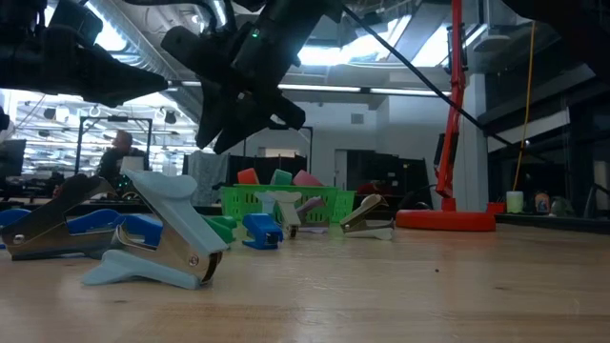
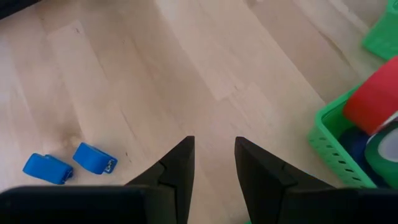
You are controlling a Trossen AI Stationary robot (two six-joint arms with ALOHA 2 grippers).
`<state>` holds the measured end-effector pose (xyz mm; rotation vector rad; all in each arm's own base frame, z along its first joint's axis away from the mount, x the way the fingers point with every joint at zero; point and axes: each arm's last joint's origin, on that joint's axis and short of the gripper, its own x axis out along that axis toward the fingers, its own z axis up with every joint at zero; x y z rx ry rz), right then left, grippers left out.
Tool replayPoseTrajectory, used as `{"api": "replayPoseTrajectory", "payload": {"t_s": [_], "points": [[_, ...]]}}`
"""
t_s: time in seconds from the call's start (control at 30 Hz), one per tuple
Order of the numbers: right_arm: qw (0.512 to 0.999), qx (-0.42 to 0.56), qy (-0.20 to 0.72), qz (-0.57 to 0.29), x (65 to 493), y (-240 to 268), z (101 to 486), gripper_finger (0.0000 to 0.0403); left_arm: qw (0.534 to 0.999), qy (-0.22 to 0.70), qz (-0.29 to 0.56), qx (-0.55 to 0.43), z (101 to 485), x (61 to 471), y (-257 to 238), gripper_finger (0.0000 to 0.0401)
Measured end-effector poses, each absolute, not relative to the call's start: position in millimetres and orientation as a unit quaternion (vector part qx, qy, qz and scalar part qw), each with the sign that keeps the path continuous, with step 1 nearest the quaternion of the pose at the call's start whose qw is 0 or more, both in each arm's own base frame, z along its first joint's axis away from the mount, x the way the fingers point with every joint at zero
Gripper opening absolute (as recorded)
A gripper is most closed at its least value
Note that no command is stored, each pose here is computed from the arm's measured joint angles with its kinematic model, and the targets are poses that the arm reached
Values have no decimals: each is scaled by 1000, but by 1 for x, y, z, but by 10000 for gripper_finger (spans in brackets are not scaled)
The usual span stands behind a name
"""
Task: Pick and place Stapler, Stapler remover, tape
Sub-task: Put the gray staple remover into the right green bin
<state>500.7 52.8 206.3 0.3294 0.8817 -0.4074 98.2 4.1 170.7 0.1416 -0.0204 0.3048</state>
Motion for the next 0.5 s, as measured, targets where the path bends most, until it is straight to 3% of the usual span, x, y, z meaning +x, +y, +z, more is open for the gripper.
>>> {"api": "replayPoseTrajectory", "payload": {"t_s": [0.2,0.5], "points": [[860,167,436,-207,497,53,204,120,986,-10,152,71,171,98,4,128],[752,328,476,-316,479,53,195,120,986,-11,152,70,171,98,4,128]]}}
